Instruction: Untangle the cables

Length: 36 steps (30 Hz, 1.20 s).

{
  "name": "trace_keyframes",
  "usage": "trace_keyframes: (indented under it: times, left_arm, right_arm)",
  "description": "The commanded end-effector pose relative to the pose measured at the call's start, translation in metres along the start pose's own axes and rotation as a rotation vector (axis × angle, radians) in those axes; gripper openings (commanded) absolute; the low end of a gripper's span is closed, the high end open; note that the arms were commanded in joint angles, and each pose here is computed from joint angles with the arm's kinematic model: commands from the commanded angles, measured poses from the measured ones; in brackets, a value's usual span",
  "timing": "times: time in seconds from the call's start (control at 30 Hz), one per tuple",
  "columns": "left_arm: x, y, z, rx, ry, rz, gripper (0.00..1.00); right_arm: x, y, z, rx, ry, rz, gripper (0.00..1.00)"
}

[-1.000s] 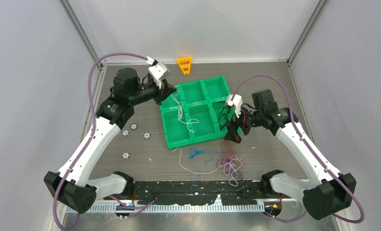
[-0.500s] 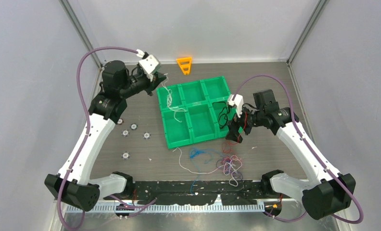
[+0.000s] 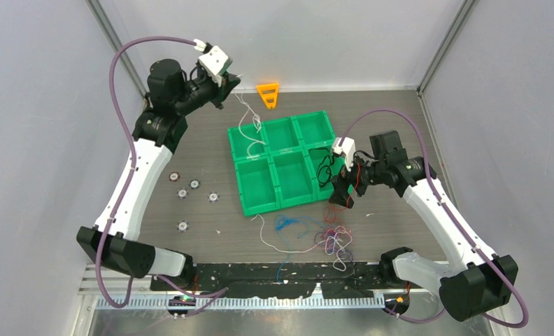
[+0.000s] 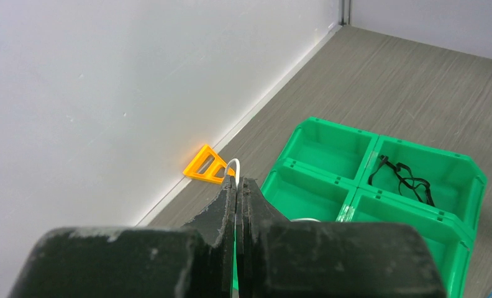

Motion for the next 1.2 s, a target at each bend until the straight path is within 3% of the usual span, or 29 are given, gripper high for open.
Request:
trace_keyframes:
  times: [0.0, 0.2, 0.47, 1.17]
  left_arm:
    - [0.016, 0.012, -0.003, -0.030, 0.053, -0.034, 0.00]
    - [0.036, 0.033, 0.046, 0.053, 0.083, -0.057, 0.00]
    - [0.061, 0.032, 0.051, 0.080, 0.082, -0.113, 0.00]
    - [0.064, -0.003, 0.106, 0.280, 0.213, -0.145, 0.00]
  right_arm:
    - [-0.002, -0.009, -0.009, -0.034, -0.036, 0.030, 0.95]
    - [-0.001, -0.009, -0.005, -0.021, -0.036, 0.028, 0.95]
    - [-0.001, -0.010, -0.001, -0.018, -0.033, 0.025, 0.95]
    - [0.001, -0.013, 0.010, 0.007, -0.038, 0.029, 0.95]
Point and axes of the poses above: each gripper's point midway between its finger pads, its own y axis out along the fingers, its own x axis along the line the jaws close on, z = x × y, the point moved 3 cm from there along -y, back along the fingers, and after that the axes turned 11 degrees about -y, right-handed, at the moved point
